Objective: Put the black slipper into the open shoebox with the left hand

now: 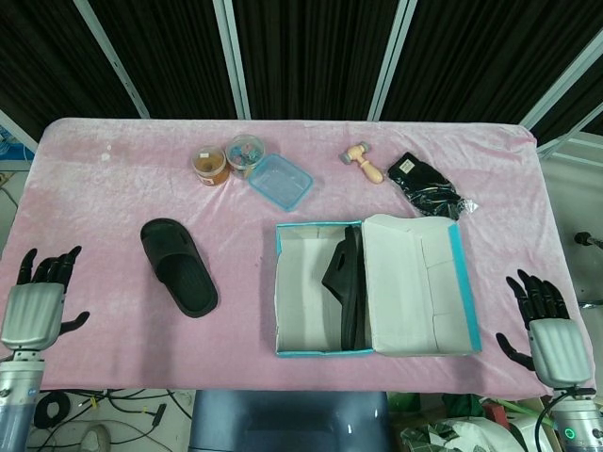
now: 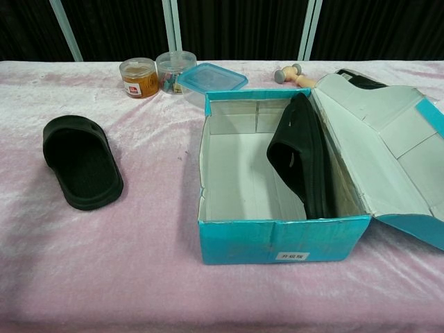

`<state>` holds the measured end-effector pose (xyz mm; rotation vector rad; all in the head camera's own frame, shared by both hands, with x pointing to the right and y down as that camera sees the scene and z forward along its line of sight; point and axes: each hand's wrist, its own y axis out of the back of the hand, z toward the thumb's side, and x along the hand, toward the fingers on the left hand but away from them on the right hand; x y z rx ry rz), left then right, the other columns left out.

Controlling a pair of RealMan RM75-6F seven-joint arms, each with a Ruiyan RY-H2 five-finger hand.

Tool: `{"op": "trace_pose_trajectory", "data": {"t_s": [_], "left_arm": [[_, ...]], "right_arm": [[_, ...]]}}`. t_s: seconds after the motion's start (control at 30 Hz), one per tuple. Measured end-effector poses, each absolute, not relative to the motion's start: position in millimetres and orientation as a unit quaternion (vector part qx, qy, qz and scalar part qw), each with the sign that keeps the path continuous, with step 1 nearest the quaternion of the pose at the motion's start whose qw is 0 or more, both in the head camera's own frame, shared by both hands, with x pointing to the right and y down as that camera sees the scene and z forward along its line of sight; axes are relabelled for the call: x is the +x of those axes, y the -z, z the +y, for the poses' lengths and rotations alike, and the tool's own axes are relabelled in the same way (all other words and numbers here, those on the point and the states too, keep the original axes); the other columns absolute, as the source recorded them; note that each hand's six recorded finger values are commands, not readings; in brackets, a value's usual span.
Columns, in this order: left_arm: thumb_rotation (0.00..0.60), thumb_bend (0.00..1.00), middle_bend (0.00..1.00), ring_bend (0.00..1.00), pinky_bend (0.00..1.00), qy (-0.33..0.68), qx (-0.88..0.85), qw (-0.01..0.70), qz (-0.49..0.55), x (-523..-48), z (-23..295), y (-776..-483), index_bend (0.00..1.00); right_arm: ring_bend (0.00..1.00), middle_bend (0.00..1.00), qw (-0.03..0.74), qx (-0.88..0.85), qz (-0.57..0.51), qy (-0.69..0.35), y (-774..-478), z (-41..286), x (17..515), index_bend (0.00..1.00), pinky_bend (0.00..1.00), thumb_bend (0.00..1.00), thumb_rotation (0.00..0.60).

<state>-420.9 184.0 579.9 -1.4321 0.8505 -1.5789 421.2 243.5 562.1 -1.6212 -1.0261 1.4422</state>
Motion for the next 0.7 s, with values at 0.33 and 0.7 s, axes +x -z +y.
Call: {"op": "trace_pose_trajectory", "data": {"t_s": [0.33,0.7], "left_arm": [[0.370,0.06,0.15,0.16,0.00,0.650,-0.611,0.359,0.275,-376.6,128.8,-631.2,0.12],[0.324,0.06,0.17,0.18,0.03,0.689,-0.613,0.297,0.248,-349.9,92.2,-676.3,0.03]], "right_arm": [[0.00,0.01,0.364,-0.629,-0.394,-0.562,-560.6,244.5,419.6,0.00,0.07,0.18,0.600],[0.00,0.01,0.354,-0.626,-0.397,-0.571,-561.6,248.7,428.2,0.00,0.07,0.18,0.600]]}}
